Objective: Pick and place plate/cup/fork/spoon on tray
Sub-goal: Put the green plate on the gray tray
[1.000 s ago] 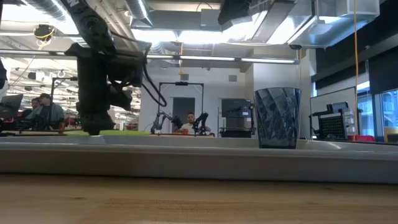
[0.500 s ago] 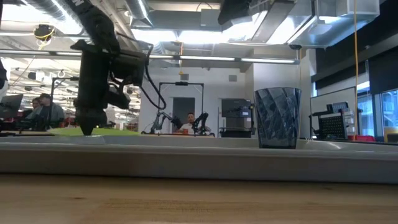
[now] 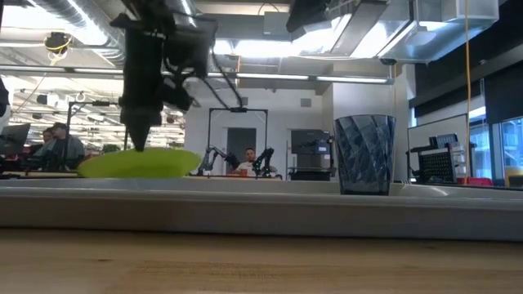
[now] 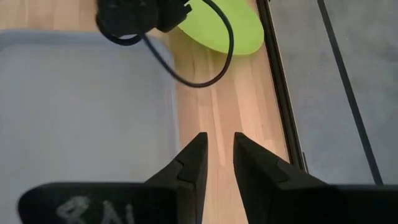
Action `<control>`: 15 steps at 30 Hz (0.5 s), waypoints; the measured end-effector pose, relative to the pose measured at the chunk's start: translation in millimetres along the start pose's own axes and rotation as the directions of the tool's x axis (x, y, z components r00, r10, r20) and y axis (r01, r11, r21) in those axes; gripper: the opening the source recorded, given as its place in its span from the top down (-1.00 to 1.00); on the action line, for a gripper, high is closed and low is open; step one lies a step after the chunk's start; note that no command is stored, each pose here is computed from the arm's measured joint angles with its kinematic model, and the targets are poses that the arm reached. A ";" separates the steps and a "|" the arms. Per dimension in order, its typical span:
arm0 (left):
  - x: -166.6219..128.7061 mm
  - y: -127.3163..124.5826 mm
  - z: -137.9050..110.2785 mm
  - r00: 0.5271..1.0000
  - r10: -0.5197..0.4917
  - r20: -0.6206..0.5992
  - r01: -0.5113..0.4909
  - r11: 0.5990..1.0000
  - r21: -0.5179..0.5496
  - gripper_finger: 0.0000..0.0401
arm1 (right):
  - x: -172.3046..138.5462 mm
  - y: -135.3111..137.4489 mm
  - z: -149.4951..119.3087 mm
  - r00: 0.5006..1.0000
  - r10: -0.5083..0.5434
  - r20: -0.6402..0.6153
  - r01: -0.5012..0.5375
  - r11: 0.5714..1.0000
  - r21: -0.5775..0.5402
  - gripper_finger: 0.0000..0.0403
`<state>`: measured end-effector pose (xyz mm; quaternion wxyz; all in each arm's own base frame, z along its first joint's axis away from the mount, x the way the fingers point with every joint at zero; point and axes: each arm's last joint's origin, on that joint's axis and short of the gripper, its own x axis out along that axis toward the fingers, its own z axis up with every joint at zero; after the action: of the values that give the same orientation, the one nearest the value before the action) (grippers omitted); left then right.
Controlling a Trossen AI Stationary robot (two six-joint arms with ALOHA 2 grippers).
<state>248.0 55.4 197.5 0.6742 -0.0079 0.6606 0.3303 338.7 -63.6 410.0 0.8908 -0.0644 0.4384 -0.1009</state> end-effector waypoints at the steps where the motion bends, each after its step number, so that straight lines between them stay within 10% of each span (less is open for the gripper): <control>1: -4.6 -1.7 1.4 1.000 -0.004 0.012 0.004 1.000 0.007 1.00 | 0.0 0.0 0.0 1.000 0.000 0.000 0.000 1.000 0.000 0.61; 15: -45.3 -33.0 2.0 0.986 -0.122 0.111 0.104 0.983 0.151 1.00 | 0.7 -5.7 -2.1 1.000 -0.008 -0.014 0.008 0.999 -0.037 0.61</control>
<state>268.9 10.7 224.3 0.7290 0.0234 0.6397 0.2424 336.7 -69.3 409.4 0.8860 -0.0820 0.4461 -0.0968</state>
